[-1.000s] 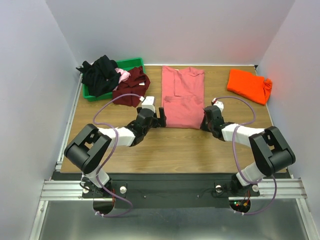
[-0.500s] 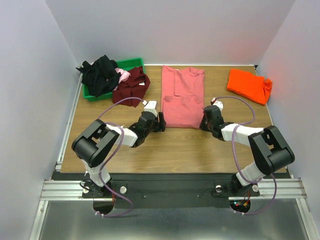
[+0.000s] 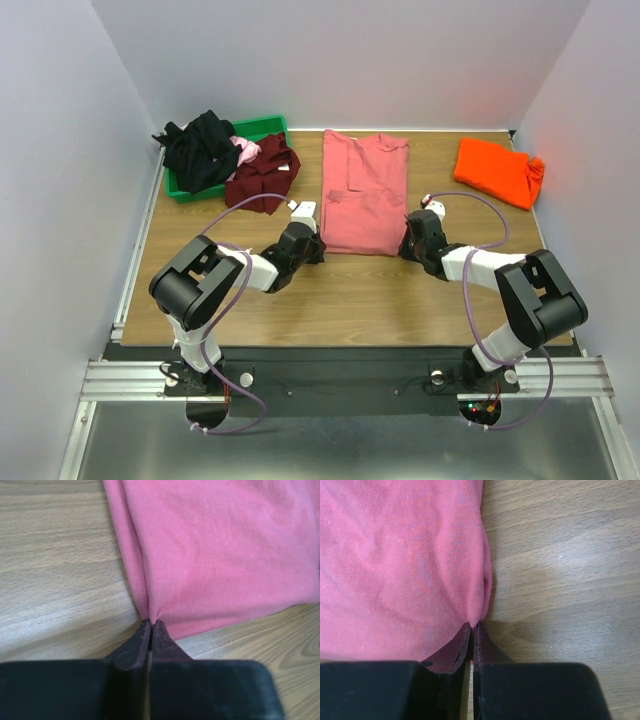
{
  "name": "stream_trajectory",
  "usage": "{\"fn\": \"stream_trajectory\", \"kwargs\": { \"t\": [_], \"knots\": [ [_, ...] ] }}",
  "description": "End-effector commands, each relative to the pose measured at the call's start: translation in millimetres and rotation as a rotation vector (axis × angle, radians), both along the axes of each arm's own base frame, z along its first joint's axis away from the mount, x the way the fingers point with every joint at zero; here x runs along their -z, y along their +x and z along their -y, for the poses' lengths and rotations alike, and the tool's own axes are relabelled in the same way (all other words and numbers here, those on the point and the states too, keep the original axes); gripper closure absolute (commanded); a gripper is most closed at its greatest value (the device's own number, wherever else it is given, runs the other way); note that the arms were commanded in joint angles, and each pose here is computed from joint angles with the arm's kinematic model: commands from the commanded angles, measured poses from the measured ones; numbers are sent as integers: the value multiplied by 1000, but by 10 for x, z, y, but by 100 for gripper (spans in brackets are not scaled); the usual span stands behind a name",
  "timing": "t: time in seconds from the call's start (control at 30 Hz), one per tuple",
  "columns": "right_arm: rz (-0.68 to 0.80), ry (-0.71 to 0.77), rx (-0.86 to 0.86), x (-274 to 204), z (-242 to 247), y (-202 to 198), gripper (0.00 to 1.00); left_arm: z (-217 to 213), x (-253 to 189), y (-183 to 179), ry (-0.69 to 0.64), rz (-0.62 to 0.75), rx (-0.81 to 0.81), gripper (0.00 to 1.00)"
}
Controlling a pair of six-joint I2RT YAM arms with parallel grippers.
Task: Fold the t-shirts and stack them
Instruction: Fold the tshirt
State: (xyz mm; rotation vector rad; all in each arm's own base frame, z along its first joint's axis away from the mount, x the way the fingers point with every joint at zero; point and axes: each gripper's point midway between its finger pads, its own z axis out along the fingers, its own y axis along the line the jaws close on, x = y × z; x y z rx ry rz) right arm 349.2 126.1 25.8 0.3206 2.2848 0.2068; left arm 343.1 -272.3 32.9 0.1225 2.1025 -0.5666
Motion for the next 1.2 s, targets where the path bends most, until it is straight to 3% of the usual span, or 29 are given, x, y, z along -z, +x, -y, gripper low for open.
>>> {"fn": "stream_trajectory", "kwargs": {
  "t": [0.0, 0.33, 0.83, 1.17],
  "knots": [
    [-42, -14, -31, 78, -15, -88, 100, 17, 17, -11, -1, -6, 9, 100],
    [-28, 41, -102, -190, -102, -435, 100, -31, -353, -295, -68, 46, 15, 100],
    [-33, 98, -186, -562, -255, -1229, 100, -59, -838, -1121, -191, 85, 67, 100],
    [22, 216, -245, -1010, -357, -1619, 100, -52, -1145, -1626, -276, 83, 117, 100]
  ]
}}
